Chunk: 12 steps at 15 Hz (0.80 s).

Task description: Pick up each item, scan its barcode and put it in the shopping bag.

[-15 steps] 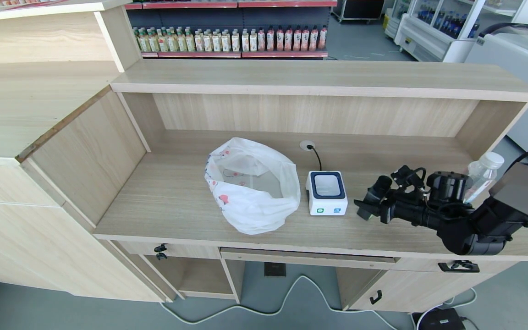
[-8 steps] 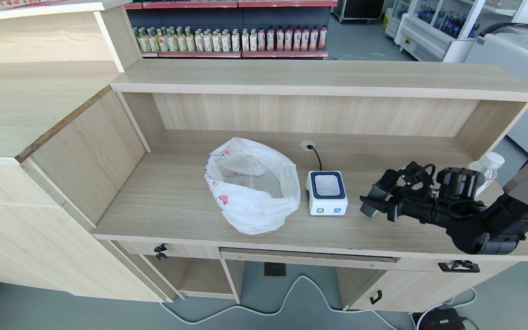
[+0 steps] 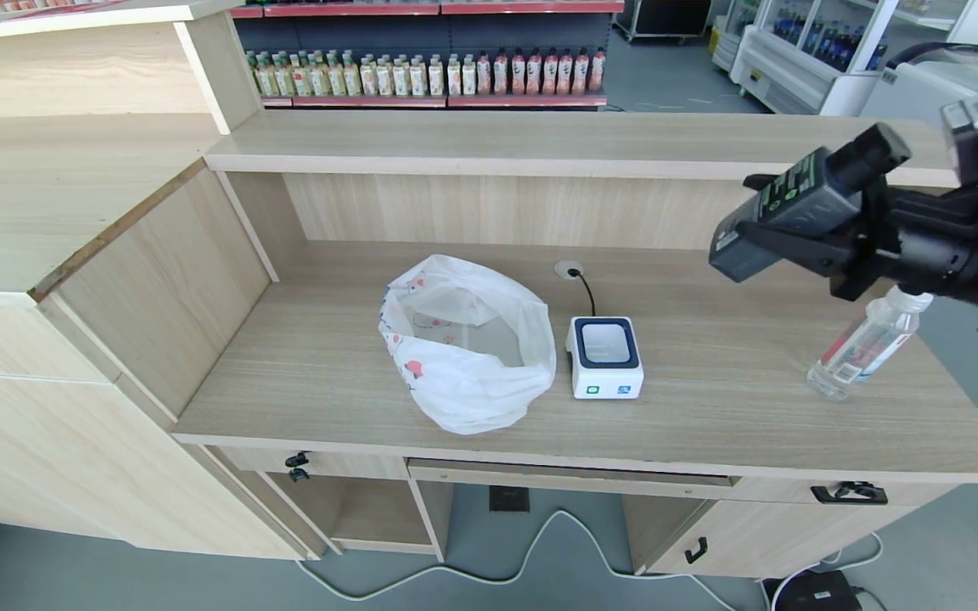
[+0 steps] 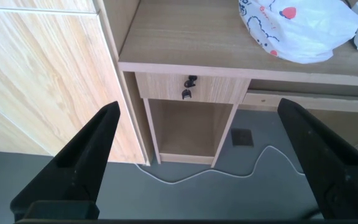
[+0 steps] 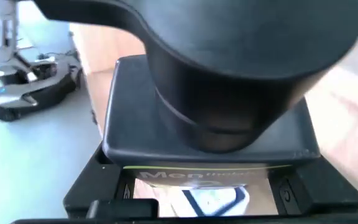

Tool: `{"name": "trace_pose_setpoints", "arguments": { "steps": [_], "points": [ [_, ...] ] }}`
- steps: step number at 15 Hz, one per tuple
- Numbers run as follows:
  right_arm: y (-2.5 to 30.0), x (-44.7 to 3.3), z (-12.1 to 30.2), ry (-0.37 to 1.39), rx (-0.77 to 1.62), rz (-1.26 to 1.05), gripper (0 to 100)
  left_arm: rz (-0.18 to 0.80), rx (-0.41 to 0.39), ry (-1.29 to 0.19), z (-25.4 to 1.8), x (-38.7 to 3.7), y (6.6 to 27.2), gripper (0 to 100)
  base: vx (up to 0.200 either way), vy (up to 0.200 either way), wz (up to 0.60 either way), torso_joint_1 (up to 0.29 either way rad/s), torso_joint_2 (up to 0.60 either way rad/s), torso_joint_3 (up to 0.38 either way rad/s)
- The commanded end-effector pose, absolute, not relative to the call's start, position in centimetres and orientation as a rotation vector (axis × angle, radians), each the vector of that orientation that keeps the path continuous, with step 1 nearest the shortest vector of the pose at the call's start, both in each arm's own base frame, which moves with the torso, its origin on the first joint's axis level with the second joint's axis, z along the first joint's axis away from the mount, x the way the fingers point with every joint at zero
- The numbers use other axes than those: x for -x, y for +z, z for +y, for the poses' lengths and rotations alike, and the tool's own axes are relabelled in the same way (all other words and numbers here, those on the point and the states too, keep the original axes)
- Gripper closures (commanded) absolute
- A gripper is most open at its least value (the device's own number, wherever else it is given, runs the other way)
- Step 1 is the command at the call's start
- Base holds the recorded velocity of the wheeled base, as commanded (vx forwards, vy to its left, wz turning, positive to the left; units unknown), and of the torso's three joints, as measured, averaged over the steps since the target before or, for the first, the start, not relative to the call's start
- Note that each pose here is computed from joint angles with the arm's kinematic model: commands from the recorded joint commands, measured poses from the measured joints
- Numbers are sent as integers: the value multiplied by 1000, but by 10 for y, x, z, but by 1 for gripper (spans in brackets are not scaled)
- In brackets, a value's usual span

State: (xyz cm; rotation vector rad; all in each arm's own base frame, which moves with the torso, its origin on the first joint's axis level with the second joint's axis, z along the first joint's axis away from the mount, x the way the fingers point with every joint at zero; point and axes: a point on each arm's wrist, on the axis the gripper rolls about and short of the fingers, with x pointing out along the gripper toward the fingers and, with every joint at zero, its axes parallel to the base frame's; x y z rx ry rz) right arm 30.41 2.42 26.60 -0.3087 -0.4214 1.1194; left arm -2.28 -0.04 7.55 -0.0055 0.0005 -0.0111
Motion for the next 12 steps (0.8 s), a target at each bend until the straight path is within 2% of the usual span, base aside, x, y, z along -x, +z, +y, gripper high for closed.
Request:
{"name": "trace_pose_setpoints", "arguments": {
  "steps": [1, 3, 9, 12],
  "points": [
    [295, -268, 35, 1191, 430, -587, 100, 0, 6, -12, 0, 23, 75, 0, 0, 0, 0, 0, 0, 0],
    [279, -256, 58, 1393, 553, -732, 100, 0, 6, -11, 0, 23, 75, 0, 0, 0, 0, 0, 0, 0],
    [285, -220, 128, 1620, 511, -937, 100, 0, 6, -11, 0, 23, 75, 0, 0, 0, 0, 0, 0, 0],
    [280, -218, 141, 1659, 503, -963, 100, 0, 6, -11, 0, 23, 75, 0, 0, 0, 0, 0, 0, 0]
  ]
}}
